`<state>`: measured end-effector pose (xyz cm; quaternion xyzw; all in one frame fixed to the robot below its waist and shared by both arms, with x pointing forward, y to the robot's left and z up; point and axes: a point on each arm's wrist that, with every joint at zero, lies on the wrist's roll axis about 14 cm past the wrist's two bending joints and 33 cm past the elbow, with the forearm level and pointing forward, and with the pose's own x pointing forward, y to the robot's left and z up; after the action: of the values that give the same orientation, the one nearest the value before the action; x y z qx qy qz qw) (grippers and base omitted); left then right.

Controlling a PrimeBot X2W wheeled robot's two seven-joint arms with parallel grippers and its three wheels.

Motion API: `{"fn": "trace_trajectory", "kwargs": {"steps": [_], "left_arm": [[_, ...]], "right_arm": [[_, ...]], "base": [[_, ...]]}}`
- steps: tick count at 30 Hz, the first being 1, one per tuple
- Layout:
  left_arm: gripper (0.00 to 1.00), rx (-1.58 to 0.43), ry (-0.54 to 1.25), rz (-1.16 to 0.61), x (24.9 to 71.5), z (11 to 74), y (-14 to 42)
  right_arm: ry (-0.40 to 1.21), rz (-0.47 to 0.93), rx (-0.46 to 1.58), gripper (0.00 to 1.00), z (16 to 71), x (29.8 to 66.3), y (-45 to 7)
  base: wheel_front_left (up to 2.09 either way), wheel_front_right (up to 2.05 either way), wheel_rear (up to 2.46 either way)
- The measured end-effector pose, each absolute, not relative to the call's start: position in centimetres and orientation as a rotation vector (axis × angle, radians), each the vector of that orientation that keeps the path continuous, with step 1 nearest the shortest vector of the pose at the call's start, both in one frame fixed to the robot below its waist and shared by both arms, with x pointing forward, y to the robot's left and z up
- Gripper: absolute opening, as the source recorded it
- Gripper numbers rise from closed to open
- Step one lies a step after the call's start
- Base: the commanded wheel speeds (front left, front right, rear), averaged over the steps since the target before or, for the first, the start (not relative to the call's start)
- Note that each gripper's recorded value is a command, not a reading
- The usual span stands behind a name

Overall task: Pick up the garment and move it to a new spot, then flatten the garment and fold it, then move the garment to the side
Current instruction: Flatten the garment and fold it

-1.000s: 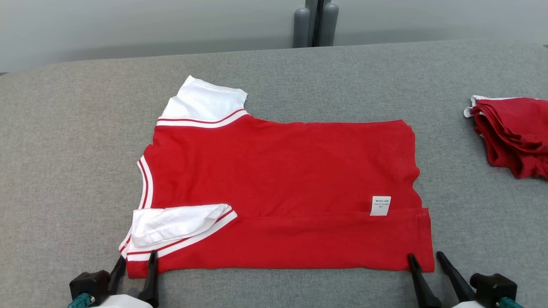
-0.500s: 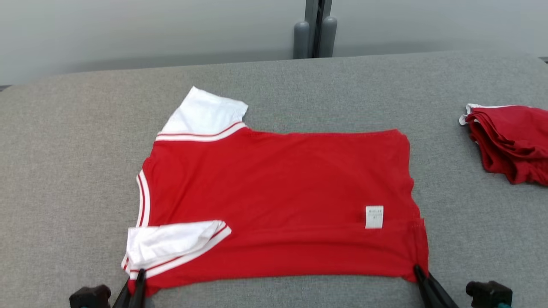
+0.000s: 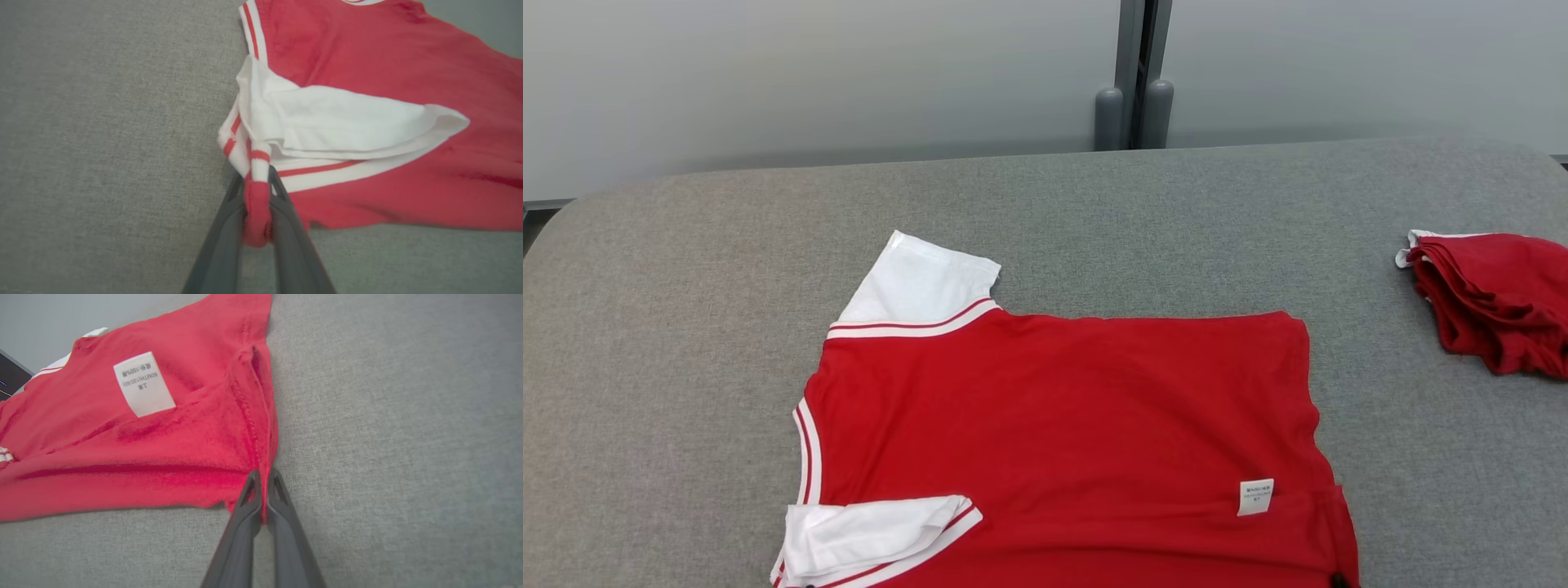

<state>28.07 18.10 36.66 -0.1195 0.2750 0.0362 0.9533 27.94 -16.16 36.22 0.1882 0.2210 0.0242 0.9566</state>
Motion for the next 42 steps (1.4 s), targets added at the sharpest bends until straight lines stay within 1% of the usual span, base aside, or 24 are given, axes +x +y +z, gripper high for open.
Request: {"fn": "trace_trajectory", "kwargs": {"steps": [1, 2, 5, 12, 16, 21, 29, 32, 35, 36, 37, 42], "left_arm": [[1.0, -0.244, 0.561, 0.07, 28.1, 36.7, 18.0], [1.0, -0.246, 0.561, 0.067, 28.1, 36.8, 17.8], [1.0, -0.251, 0.506, 0.06, 28.8, 37.8, 17.7], [1.0, -0.166, 0.191, 0.033, 32.2, 44.3, 18.2], [1.0, -0.137, 0.065, 0.003, 33.5, 47.5, 17.8], [1.0, -0.102, 0.016, -0.017, 33.9, 49.1, 17.7], [1.0, -0.095, 0.047, -0.012, 34.0, 48.7, 17.7], [1.0, -0.098, 0.04, -0.022, 34.8, 49.1, 17.4], [1.0, -0.097, -0.004, -0.049, 37.1, 50.6, 16.9], [1.0, -0.095, -0.052, -0.068, 39.2, 52.1, 16.5], [1.0, -0.094, -0.073, -0.079, 40.5, 52.8, 16.3], [1.0, -0.093, -0.136, -0.17, 46.8, 55.5, 14.0]], "right_arm": [[0.446, 0.05, 0.381, 0.83, 36.3, 28.0, -16.1], [0.439, 0.052, 0.376, 1.0, 36.5, 28.1, -16.1], [0.371, 0.052, 0.352, 1.0, 38.1, 29.3, -16.7], [0.102, 0.066, 0.273, 1.0, 45.4, 32.9, -18.3], [0.016, 0.067, 0.236, 1.0, 48.2, 33.5, -19.0], [-0.011, 0.072, 0.217, 1.0, 49.7, 33.7, -19.1], [0.009, 0.073, 0.222, 1.0, 49.5, 33.6, -18.6], [0.014, 0.075, 0.224, 1.0, 49.4, 34.0, -18.5], [0.023, 0.078, 0.223, 1.0, 49.2, 34.8, -18.4], [0.013, 0.083, 0.217, 1.0, 49.5, 35.8, -18.5], [0.009, 0.086, 0.213, 1.0, 49.6, 36.4, -18.5], [0.0, 0.098, 0.21, 1.0, 49.5, 39.3, -18.3]], "base": [[0.0, 0.0, 0.0], [0.0, 0.0, 0.0], [0.0, 0.0, 0.0], [0.0, 0.0, 0.0], [0.0, 0.0, 0.0], [0.0, 0.0, 0.0], [0.0, 0.0, 0.0], [0.0, 0.0, 0.0], [0.0, 0.0, 0.0], [0.0, 0.0, 0.0], [0.0, 0.0, 0.0], [0.0, 0.0, 0.0]]}}
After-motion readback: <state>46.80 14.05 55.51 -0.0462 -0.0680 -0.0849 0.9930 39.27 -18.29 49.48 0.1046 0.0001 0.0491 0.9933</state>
